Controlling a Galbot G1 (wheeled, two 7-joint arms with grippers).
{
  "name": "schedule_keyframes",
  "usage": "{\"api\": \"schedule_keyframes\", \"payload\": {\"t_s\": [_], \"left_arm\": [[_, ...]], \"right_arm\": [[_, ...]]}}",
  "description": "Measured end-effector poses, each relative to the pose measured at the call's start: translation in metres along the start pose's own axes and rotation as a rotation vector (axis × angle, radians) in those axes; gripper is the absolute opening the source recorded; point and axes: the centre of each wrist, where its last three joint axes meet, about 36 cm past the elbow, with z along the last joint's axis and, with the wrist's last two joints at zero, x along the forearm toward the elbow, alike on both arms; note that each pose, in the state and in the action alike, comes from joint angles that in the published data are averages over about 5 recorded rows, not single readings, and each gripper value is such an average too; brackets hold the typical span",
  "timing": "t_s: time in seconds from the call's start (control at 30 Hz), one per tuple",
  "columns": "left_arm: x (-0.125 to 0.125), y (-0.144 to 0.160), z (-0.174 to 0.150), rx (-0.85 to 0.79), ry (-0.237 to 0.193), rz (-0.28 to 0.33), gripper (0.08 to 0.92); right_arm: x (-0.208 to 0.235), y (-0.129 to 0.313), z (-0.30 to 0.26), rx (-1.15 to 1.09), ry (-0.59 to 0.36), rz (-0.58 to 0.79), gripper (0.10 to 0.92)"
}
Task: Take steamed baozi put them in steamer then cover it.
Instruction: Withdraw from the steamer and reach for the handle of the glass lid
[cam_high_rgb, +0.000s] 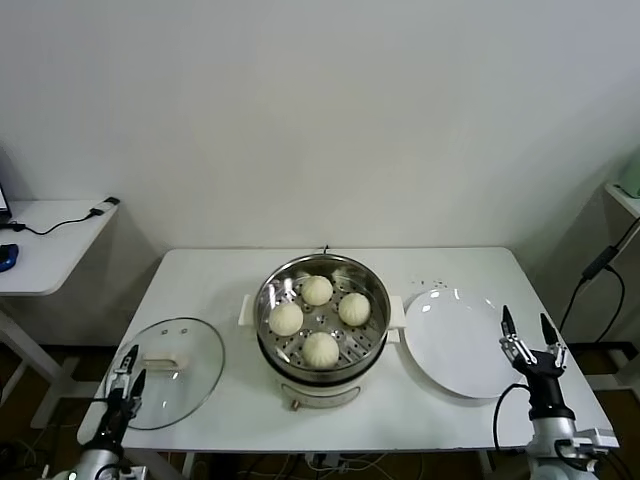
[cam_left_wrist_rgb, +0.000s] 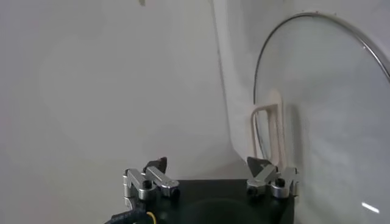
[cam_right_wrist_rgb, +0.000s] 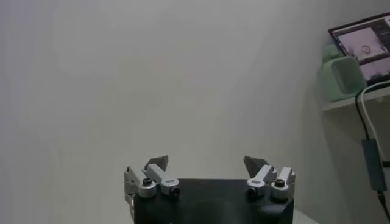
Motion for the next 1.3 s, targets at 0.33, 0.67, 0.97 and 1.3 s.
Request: {"api": "schedule_keyframes", "payload": {"t_s": [0.33,0.67,0.97,1.3], "left_arm": [[-0.012,-0.007,-0.016,0.024,-0.003,0.010,0.823],[-0.027,-0.015,-0.020,0.017,0.000,0.023,0.823],[-0.044,-0.021,-0.019,0.016,0.024,0.030,0.823],[-0.065,-0.025,-0.022,0.032,0.041,0.033,0.823]], "right_arm": [[0.002,-0.002,0.005,0.005,0.005,0.008,0.823],[0.000,-0.006,0.007,0.009,0.006,0.017,0.823],[-0.001,-0.007,0.011,0.007,0.011,0.023,0.823],[0.001,-0.009,0.017,0.006,0.020,0.031,0.823]]}}
